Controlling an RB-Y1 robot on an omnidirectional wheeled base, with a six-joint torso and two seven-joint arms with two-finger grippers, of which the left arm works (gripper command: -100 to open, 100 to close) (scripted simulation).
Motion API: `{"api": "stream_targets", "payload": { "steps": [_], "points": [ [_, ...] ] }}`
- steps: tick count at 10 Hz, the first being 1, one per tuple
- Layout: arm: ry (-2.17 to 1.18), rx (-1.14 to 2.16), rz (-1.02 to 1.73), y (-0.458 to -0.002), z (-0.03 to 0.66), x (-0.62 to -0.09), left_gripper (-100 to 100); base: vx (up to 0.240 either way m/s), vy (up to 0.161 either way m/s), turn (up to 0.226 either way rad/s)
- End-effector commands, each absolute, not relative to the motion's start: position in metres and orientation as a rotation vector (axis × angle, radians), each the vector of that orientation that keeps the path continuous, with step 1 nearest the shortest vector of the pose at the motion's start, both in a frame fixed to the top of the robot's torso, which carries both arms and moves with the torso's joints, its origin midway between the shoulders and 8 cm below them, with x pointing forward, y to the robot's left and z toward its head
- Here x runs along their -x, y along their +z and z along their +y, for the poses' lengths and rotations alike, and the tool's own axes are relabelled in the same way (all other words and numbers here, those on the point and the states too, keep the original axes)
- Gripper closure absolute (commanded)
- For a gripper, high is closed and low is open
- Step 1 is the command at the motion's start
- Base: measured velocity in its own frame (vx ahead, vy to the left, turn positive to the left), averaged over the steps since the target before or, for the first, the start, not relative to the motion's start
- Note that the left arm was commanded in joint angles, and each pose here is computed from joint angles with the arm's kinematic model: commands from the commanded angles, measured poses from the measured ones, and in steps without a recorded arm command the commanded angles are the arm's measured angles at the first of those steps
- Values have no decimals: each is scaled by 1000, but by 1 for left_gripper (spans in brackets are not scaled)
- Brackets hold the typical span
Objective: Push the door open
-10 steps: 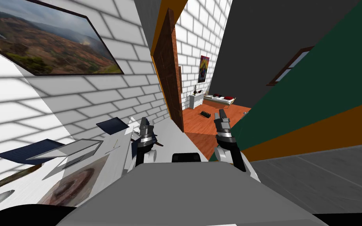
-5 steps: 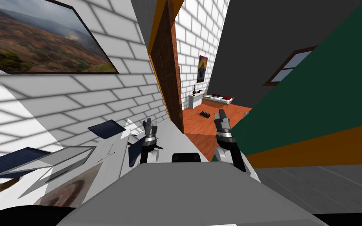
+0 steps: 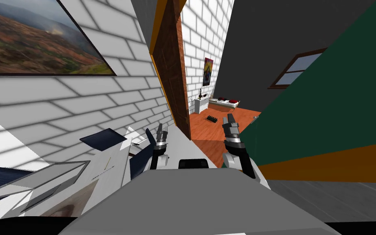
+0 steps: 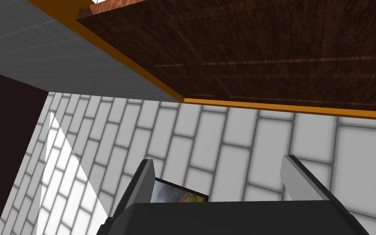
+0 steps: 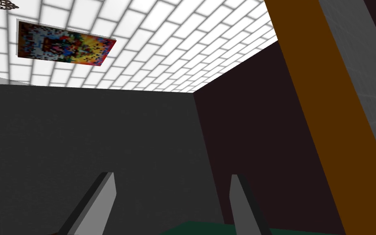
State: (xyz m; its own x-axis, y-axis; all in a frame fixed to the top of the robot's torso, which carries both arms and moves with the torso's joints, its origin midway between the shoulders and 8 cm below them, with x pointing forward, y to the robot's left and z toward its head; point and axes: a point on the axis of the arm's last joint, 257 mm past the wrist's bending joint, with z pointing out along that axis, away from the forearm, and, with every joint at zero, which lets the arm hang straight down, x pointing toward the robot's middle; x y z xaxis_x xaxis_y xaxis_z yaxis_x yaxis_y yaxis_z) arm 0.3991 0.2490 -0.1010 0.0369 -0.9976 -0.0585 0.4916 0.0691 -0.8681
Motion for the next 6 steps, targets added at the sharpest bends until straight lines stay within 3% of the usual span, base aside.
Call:
{"api": "stream_targets", "payload": {
  "steps": [1, 6],
  "points": [
    [-1367, 801, 866, -116, 238, -403, -100, 96, 83, -82],
    [-1431, 833, 949, -157, 204, -420, -100, 92, 91, -97]
  ]
}}
